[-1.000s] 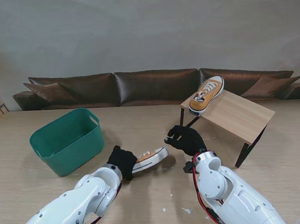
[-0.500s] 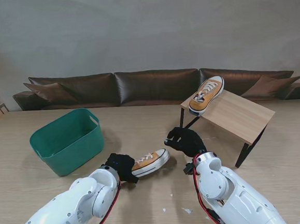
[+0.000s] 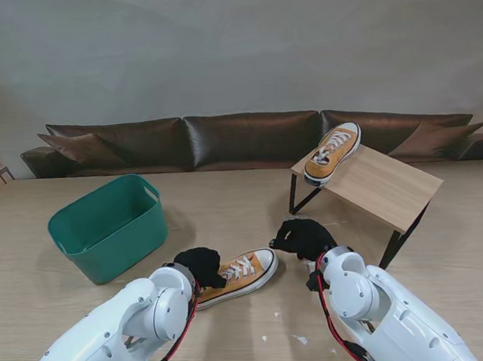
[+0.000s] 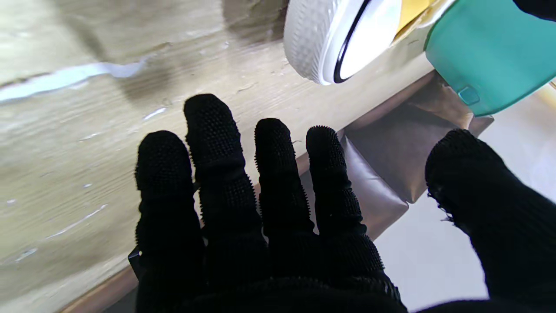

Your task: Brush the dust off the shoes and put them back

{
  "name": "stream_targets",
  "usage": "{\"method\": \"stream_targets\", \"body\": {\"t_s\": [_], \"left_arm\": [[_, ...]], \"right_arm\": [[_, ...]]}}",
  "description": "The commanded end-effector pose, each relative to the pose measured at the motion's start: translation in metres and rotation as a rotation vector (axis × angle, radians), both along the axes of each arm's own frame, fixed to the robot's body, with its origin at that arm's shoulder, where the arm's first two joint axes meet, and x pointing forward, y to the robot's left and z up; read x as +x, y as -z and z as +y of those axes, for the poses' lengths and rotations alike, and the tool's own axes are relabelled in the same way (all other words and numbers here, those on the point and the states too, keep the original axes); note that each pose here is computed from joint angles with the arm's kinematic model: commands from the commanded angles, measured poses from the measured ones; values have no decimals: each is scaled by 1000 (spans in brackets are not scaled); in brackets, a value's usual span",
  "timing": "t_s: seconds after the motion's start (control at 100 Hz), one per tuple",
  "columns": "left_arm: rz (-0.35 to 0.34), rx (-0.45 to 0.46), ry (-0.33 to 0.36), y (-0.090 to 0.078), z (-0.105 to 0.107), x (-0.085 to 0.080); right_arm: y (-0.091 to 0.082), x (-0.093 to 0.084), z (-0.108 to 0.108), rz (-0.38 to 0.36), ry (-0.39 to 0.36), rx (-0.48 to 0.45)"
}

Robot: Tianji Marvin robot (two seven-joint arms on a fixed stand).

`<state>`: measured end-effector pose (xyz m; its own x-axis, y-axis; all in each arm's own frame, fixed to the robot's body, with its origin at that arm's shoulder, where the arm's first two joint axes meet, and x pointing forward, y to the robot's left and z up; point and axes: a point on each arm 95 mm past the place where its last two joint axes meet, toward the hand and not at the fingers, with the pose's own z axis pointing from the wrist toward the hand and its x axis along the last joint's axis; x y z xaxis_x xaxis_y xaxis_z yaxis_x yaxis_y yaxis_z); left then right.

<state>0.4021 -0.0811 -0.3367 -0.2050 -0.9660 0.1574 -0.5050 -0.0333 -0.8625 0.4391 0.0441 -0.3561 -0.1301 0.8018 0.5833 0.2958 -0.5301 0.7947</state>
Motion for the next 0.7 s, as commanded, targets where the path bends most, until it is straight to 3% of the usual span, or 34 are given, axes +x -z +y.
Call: {"method": "stream_targets", "body": {"t_s": [0.0,0.3,0.69], "left_arm": [[78,8,-6,20,1,-12],[108,-86,-105,21,1,-11],[137,-361,-266,10,-4,-11]], "right_arm": [[-1,-4,0,18,-8,0],[4,-14,1,136,-55,-21],[17,-19,11,196,-77,-2]]}}
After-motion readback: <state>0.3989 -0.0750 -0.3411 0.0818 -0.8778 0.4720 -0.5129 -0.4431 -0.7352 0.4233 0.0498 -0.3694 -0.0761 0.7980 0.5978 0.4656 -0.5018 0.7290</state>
